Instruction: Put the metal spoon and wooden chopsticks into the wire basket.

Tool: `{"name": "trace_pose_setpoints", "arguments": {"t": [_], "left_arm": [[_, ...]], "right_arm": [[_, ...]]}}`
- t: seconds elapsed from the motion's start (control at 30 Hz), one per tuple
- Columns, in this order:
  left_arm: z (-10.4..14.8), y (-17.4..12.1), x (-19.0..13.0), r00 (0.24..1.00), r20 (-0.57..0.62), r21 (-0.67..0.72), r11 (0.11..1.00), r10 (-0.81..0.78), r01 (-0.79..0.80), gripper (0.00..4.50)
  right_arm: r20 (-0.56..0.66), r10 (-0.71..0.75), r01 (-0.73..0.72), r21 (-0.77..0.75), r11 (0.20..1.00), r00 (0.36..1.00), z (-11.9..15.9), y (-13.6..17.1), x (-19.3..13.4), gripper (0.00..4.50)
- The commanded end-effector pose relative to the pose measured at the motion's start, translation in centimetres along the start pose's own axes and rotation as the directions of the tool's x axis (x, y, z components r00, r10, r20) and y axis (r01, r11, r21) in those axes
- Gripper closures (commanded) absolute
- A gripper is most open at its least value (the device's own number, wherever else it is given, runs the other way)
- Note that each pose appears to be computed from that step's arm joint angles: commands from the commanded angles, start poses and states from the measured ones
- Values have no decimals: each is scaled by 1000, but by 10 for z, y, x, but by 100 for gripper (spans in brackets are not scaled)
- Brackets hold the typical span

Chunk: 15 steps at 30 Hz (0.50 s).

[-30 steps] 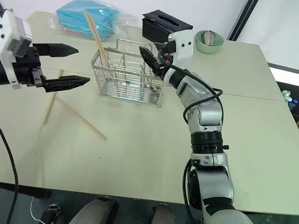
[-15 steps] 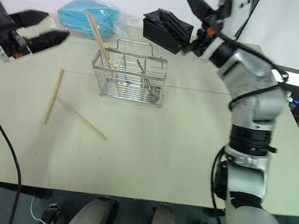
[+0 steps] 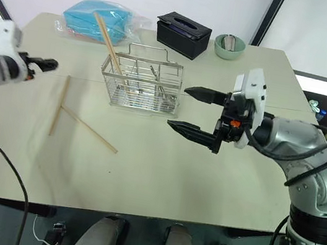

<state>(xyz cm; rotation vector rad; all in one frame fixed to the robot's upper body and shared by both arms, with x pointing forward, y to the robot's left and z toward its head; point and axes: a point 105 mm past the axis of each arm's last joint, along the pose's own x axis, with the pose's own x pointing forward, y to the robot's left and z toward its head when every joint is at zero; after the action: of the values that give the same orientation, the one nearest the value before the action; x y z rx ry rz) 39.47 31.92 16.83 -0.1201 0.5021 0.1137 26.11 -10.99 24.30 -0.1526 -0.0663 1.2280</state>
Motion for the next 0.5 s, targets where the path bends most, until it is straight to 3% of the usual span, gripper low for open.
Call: {"name": "trace_pose_setpoints", "arguments": {"t": [0.03, 0.5], "left_arm": [[1, 7, 10, 999, -10, 16, 999, 48, -47, 0], [-38, -6, 46, 992, -126, 29, 999, -14, 18, 0]], "right_arm": [[28, -37, 38, -27, 999, 999, 8, 3, -4, 1], [63, -130, 129, 21, 991, 990, 8, 14, -10, 1]]}}
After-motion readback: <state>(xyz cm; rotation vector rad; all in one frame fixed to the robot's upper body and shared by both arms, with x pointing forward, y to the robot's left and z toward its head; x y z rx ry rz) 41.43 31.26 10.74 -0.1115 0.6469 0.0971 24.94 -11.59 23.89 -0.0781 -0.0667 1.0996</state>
